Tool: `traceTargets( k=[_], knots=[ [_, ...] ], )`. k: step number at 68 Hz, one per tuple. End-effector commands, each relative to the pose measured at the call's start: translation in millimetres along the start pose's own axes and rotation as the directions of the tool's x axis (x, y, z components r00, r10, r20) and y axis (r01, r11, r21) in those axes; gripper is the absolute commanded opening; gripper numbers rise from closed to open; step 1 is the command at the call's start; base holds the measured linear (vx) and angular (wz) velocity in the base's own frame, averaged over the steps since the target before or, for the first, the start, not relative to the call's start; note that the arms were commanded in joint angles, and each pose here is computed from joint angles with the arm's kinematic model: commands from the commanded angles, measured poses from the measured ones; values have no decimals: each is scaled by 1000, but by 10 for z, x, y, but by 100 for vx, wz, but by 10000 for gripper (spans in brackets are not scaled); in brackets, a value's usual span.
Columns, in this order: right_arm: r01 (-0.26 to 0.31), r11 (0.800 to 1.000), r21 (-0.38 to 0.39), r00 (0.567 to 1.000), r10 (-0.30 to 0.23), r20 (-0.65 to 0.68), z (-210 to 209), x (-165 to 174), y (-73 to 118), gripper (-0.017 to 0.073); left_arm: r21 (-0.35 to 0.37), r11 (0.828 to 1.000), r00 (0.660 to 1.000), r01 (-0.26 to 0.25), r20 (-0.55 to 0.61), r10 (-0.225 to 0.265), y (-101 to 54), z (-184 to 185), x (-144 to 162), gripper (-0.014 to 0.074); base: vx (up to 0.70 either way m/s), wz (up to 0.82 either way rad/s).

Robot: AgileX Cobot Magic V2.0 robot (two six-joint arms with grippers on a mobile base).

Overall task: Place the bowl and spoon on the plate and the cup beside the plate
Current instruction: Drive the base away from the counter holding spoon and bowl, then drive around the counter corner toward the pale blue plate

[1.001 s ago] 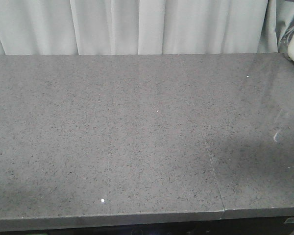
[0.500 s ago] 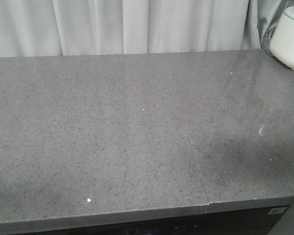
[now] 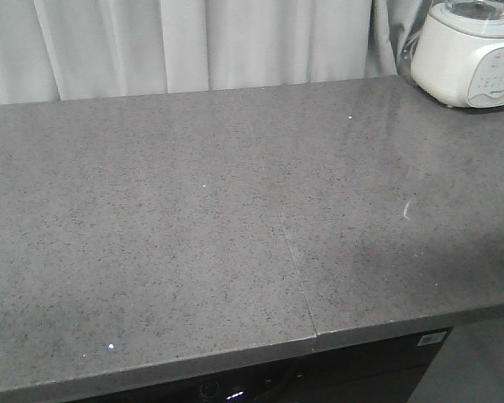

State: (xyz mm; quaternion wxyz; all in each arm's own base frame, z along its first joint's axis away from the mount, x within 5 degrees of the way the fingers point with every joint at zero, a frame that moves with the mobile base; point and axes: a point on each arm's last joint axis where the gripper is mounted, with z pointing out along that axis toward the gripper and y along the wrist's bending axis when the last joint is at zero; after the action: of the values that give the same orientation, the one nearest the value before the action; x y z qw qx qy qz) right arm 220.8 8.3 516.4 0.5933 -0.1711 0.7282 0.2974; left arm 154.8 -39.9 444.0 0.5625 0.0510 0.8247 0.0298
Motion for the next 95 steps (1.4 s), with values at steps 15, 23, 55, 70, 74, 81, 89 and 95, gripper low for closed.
traceTargets(
  k=[15,23,55,70,74,81,89,95],
  knots=[
    [21,1000,-14,995,-20,95,-82,-138,134,-5,8,1000,996,-1,90,0,23,-70,-116,-6,-2,-21],
    [21,1000,-14,995,-20,95,-82,-138,134,-5,8,1000,996,-1,90,0,23,-70,-116,-6,-3,-23],
    [21,1000,-14,995,-20,95,-82,-138,134,-5,8,1000,996,-1,90,0,23,-70,-116,-6,-3,-22],
    [21,1000,-13,995,-20,94,-82,-138,134,-5,8,1000,996,-1,90,0,23,-70,-116,-6,-3,-19],
    [21,1000,-13,995,-20,94,-82,-138,134,-5,8,1000,996,-1,90,0,23,-70,-116,-6,-3,-19],
    [21,1000,-13,995,-20,94,-82,-138,134,-5,8,1000,996,-1,90,0,23,-70,-116,-6,-3,-18],
    [21,1000,-13,995,-20,94,-82,-138,134,-5,8,1000,996,-1,90,0,23,-70,-116,-6,-3,-17],
    [21,1000,-13,995,-20,94,-82,-138,134,-5,8,1000,996,-1,90,0,23,-70,-116,-6,-3,-15]
  ],
)
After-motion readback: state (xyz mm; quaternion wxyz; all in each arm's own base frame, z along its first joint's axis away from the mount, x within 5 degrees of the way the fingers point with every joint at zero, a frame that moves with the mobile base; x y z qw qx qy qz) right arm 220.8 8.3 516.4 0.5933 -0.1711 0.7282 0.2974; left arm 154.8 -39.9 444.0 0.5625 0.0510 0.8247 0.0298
